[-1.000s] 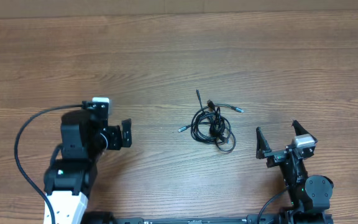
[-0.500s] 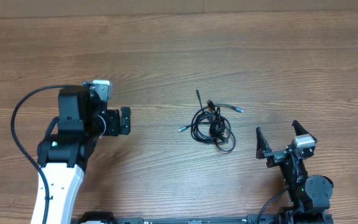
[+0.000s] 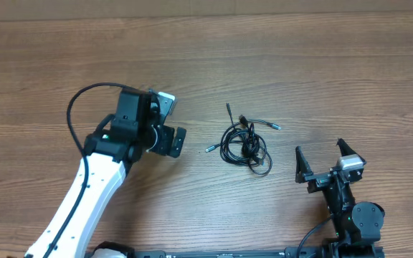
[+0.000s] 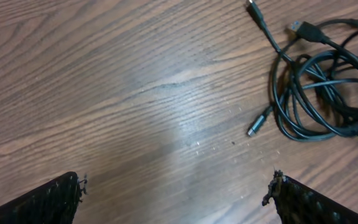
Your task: Untangle cables
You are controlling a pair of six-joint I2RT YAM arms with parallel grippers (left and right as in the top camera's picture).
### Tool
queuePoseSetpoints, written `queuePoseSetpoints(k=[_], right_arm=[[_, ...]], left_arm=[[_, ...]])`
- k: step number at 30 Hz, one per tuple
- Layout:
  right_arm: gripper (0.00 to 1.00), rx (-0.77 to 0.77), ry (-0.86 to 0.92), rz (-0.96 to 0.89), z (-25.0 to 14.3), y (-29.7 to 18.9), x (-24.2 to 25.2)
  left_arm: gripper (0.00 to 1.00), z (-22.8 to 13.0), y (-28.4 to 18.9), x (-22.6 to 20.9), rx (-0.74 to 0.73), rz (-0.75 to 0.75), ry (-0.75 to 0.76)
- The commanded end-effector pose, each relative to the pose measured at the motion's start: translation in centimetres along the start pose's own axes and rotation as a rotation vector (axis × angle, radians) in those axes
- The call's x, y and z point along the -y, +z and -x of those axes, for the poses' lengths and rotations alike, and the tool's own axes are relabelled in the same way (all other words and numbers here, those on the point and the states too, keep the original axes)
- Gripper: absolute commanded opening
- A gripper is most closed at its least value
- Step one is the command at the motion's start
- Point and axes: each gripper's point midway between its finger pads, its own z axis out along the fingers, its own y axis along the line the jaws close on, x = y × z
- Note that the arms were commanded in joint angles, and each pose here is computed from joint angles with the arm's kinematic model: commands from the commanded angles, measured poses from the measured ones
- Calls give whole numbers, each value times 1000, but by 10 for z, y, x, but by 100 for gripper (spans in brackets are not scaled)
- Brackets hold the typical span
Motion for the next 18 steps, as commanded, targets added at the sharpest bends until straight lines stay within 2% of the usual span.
queuePoseSetpoints(k=[1,7,18], right_arm=[[100,10,2,2,1,0,-1],[100,10,2,2,1,0,-1],[100,10,2,2,1,0,-1]], left_arm=[[100,9,3,5,13,-32,-9],[100,0,16,7,-42,-54,-18],[100,2,17,7,-35,-53,-17]])
